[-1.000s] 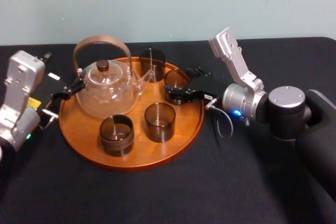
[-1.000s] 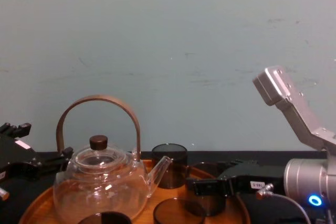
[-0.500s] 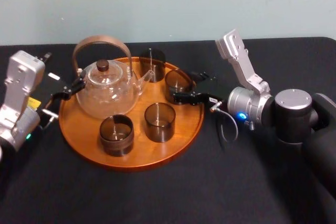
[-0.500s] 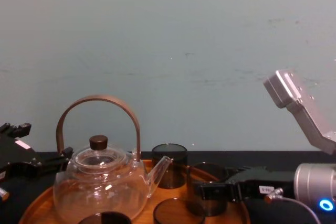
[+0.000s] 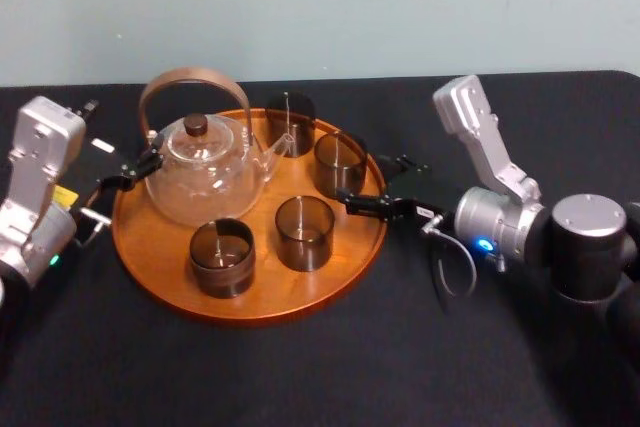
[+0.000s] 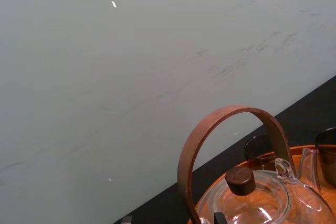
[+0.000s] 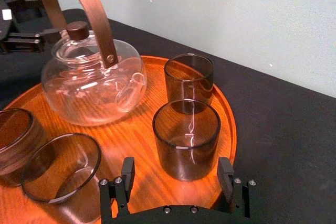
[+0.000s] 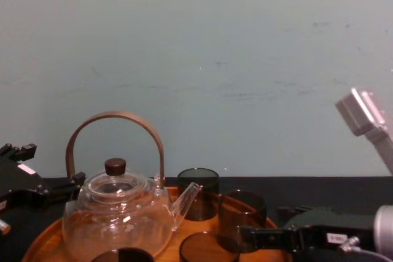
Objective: Pick up the glass from the table and place it on the tray.
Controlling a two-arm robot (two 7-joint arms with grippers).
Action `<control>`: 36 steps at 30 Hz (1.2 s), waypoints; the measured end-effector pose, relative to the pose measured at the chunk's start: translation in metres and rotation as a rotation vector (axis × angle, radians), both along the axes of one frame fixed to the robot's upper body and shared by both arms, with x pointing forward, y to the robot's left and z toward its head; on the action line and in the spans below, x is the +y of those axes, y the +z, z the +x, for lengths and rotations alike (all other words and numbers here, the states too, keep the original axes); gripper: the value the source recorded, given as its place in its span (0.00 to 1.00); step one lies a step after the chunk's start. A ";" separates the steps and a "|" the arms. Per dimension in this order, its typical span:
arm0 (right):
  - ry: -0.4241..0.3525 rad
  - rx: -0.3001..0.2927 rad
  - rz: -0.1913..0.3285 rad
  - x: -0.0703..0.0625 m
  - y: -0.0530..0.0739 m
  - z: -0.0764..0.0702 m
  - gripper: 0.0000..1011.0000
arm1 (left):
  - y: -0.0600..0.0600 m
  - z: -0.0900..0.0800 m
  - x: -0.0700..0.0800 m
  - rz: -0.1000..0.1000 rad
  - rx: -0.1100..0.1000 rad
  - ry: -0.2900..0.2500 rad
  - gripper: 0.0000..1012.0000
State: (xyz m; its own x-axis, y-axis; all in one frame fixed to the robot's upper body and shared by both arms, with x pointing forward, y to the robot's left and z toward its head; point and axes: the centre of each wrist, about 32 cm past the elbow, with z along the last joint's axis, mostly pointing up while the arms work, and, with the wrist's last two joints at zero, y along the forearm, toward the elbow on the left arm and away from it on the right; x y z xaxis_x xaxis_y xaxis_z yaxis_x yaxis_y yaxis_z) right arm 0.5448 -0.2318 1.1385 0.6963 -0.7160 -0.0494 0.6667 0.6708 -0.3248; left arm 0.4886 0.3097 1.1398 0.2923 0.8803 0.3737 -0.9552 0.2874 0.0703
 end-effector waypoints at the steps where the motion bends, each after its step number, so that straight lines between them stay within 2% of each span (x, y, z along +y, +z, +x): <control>1: 0.000 -0.002 0.001 -0.001 0.000 -0.002 0.99 | 0.000 0.000 0.000 0.000 0.000 0.000 1.00; 9: -0.024 -0.046 -0.004 -0.019 0.009 -0.020 0.99 | 0.000 0.000 0.000 0.000 0.000 0.000 1.00; 16: -0.096 -0.106 -0.020 -0.040 0.017 -0.035 0.99 | 0.000 0.000 0.000 0.000 0.000 0.000 1.00; 22: -0.200 -0.145 -0.009 -0.061 0.023 -0.036 0.99 | 0.000 0.000 0.000 0.000 0.000 0.000 1.00; 28: -0.302 -0.166 0.011 -0.081 0.027 -0.030 0.99 | 0.000 0.000 0.000 0.000 0.000 0.000 1.00; 30: -0.323 -0.171 0.016 -0.085 0.029 -0.028 0.99 | 0.000 0.000 0.000 0.000 0.000 0.000 1.00; 36: -0.322 -0.171 0.015 -0.084 0.029 -0.028 0.99 | 0.000 0.000 0.000 0.000 0.000 0.000 1.00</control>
